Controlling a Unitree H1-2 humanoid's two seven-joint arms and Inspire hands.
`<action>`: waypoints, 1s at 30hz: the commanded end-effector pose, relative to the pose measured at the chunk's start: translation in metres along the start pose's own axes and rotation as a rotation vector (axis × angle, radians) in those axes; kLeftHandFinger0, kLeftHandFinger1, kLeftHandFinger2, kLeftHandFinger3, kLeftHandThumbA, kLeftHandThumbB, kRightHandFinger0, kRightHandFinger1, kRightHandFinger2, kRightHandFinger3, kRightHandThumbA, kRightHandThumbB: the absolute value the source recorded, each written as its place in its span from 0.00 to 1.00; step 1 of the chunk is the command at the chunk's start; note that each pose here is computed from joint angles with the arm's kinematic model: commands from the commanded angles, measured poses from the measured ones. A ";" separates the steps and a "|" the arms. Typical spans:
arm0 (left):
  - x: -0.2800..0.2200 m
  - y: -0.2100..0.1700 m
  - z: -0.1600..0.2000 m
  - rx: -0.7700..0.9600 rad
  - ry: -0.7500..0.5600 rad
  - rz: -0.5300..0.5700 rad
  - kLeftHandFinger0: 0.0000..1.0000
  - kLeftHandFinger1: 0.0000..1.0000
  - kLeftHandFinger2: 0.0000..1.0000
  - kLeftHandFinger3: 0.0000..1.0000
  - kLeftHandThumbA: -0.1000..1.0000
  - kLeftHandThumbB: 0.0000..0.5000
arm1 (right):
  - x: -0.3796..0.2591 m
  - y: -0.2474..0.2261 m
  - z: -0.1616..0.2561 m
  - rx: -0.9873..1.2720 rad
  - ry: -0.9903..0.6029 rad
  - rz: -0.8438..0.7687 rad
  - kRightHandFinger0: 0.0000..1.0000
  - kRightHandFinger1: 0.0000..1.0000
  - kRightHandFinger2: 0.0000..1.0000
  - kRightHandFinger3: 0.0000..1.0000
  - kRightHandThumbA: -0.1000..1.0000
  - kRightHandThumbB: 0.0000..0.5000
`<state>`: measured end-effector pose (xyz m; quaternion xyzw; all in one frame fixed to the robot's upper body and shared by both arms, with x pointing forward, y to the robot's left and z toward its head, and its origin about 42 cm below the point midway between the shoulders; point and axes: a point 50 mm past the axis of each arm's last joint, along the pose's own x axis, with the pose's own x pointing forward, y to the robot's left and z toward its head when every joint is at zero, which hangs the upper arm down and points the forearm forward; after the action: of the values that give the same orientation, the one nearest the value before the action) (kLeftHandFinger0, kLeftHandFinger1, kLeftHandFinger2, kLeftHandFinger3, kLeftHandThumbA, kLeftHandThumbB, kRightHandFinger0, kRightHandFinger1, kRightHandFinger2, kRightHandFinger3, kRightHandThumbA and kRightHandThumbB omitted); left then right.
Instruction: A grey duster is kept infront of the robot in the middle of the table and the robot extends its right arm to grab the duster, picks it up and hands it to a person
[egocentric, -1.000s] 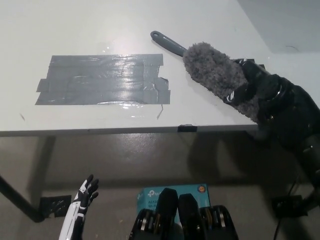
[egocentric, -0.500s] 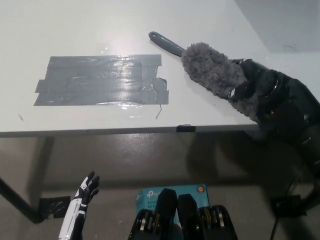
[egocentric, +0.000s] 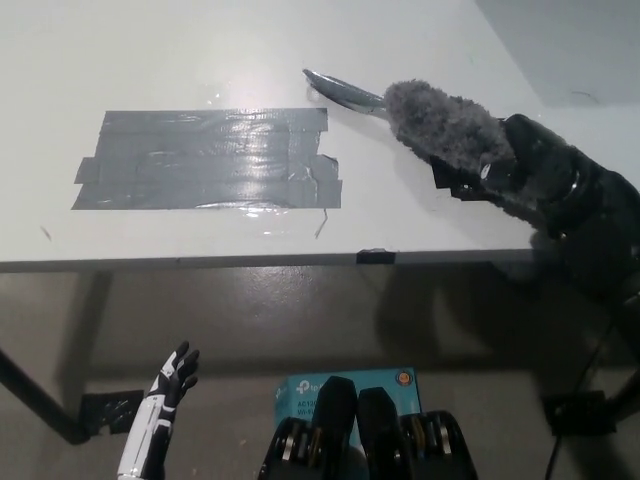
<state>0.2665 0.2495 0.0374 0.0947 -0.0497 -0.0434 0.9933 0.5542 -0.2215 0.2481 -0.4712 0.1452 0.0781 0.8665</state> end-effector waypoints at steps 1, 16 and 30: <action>0.009 0.003 0.010 0.005 -0.067 0.001 1.00 1.00 1.00 1.00 1.00 0.82 | -0.008 -0.010 0.002 0.122 -0.108 0.085 0.07 0.51 0.78 0.45 0.00 0.47; 0.013 0.005 0.012 0.007 -0.077 0.004 1.00 1.00 1.00 1.00 1.00 0.74 | -0.049 0.015 0.020 1.125 -0.506 0.486 0.00 0.36 0.86 1.00 0.00 0.47; 0.015 0.005 0.012 0.003 -0.078 0.003 1.00 1.00 1.00 1.00 1.00 0.77 | -0.108 0.069 0.046 1.451 -0.619 0.626 0.00 0.43 0.89 1.00 0.00 0.31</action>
<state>0.2711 0.2483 0.0383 0.0937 -0.0503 -0.0438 0.9934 0.4951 -0.2103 0.2014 -0.0647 0.1306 0.1850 0.9719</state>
